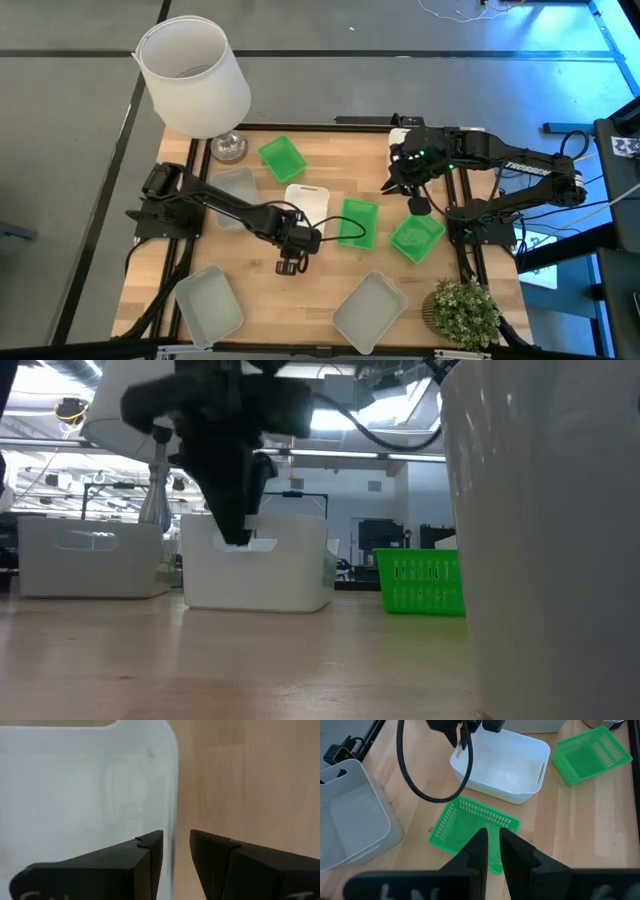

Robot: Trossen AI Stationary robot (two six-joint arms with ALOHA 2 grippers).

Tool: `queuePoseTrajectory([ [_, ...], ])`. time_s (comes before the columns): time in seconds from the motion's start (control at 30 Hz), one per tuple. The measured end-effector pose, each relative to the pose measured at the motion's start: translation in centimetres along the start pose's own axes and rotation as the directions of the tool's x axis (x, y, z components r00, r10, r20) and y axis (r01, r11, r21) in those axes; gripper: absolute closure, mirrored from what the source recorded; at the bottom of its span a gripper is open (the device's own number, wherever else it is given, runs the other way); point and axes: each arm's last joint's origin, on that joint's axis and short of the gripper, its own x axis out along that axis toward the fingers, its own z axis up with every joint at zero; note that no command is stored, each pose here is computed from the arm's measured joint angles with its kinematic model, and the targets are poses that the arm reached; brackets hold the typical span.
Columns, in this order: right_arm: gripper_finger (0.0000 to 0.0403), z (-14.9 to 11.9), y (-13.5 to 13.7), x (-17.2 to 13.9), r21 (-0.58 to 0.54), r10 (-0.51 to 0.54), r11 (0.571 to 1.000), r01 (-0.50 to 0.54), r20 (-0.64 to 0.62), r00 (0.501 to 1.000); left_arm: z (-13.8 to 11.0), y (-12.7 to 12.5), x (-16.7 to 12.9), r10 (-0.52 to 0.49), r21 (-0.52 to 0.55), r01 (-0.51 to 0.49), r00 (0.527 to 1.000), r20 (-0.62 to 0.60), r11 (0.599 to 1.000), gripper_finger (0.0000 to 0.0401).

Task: Stack baskets by color
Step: Stack the bottom white bin on top of the top white bin

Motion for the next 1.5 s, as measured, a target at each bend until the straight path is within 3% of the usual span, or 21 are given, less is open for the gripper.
queuePoseTrajectory([
  [0.23,0.0354,0.0,0.0,0.0,0.002,0.000,1.000,0.000,0.000,1.000,-0.1,0.0,2.2,0.038,0.017,-0.038,0.998,-0.045,0.999,0.0320],
  [0.4,0.0354,-0.1,0.1,-0.4,-0.001,-0.004,1.000,0.004,0.011,1.000,-0.1,0.7,2.8,0.014,-0.010,-0.014,0.998,-0.068,1.000,0.0386],
  [0.5,0.0354,-0.2,0.4,-1.2,-0.008,-0.019,1.000,0.019,0.034,0.999,0.5,1.4,2.3,0.019,-0.025,-0.021,0.998,-0.065,0.999,0.0396],
  [0.77,0.0354,-1.0,1.5,-4.7,-0.024,-0.101,0.994,0.105,0.123,0.987,3.9,4.7,-2.1,0.064,0.027,-0.062,0.997,-0.053,0.998,0.0400],
  [1.0,0.0354,-2.0,2.1,-6.4,-0.017,-0.174,0.984,0.178,0.128,0.976,7.7,8.9,-8.0,0.154,0.050,-0.160,0.983,0.104,0.986,0.0401],
  [1.17,0.0354,-2.5,2.0,-6.9,0.000,-0.299,0.954,0.299,0.073,0.952,10.5,13.1,-11.7,0.230,-0.072,-0.219,0.900,0.371,0.973,0.0401],
  [1.3,0.0354,-2.9,2.0,-7.3,0.000,-0.357,0.934,0.357,0.047,0.933,11.2,16.2,-12.6,0.283,-0.158,-0.236,0.831,0.478,0.959,0.0401],
  [1.4,0.0354,-3.2,2.2,-8.0,0.011,-0.402,0.916,0.402,0.054,0.914,11.8,17.9,-13.0,0.261,-0.173,-0.197,0.778,0.571,0.965,0.0401],
  [1.5,0.0354,-3.8,2.4,-9.0,0.098,-0.473,0.879,0.466,0.059,0.879,12.8,18.8,-12.5,0.247,-0.154,-0.194,0.719,0.650,0.969,0.0401],
])
